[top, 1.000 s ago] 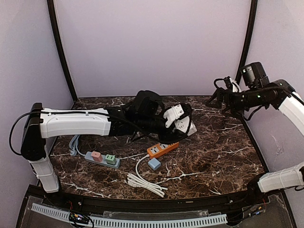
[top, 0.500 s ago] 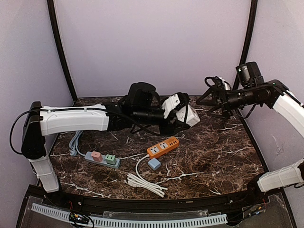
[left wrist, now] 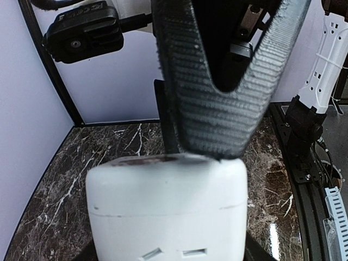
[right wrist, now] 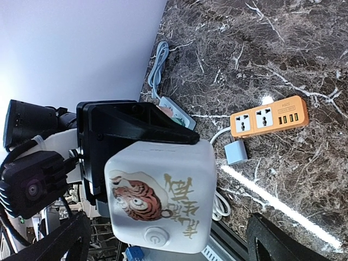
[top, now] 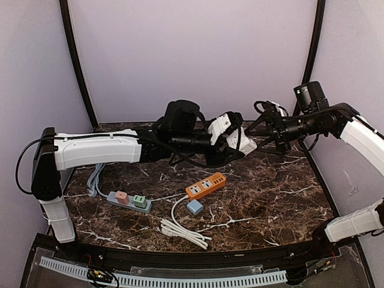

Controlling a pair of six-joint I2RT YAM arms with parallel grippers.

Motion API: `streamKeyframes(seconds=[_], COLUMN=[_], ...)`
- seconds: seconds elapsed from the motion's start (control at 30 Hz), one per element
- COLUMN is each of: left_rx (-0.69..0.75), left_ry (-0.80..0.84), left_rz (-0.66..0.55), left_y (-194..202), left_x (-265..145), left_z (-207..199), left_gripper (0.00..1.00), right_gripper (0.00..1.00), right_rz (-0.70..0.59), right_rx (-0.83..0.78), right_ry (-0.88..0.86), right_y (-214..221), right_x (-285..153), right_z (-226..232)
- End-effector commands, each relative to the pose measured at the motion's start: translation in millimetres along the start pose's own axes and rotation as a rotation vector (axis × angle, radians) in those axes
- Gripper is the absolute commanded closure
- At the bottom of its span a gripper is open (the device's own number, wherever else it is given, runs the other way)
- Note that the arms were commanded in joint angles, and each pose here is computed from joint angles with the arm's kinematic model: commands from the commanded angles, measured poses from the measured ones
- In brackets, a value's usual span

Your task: Insert the plug

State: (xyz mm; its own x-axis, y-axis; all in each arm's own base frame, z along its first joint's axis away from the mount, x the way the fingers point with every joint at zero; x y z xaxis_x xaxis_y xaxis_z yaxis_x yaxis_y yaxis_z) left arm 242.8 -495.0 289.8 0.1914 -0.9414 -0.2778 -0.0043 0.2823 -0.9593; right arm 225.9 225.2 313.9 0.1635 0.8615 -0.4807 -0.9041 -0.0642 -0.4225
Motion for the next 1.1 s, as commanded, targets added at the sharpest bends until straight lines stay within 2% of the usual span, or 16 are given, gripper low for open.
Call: streamKeyframes(seconds=[0.0,0.27,1.07], left_rx=[0.020,0.020,0.069], left_ry=[0.011,0.025,0.059], left_rz=[-0.042,-0.023,0.019], left_y=[-17,-15,-9], left_x=[1,6,20], left_z=[-1,-1,-8], left_gripper=[0.99,0.99,0.99], right_gripper=[0.01,0.05,0.16], right_rz=[0.001,0.033,0.108], right_rx=[-0.002,0.031,0.055], right_ry=[-0.029,0.022,0.028], right_y=[-3,-1,-3], right_x=[1,6,15], right_z=[4,-8,-11])
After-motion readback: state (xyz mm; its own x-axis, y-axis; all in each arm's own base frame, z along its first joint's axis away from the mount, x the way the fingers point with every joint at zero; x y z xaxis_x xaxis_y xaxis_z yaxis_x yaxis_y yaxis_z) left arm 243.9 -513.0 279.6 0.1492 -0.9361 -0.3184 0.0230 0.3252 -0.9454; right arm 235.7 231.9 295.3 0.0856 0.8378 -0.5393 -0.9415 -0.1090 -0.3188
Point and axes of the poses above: each gripper's point midway between its finger pads, its own x axis out along the fingers, its own z axis along the line the jaws close on, y = z × x, the point moved 2 cm from there along -x, back along the fingers, and after that the axes turned 7 degrees about -x, right-handed, at the moved point
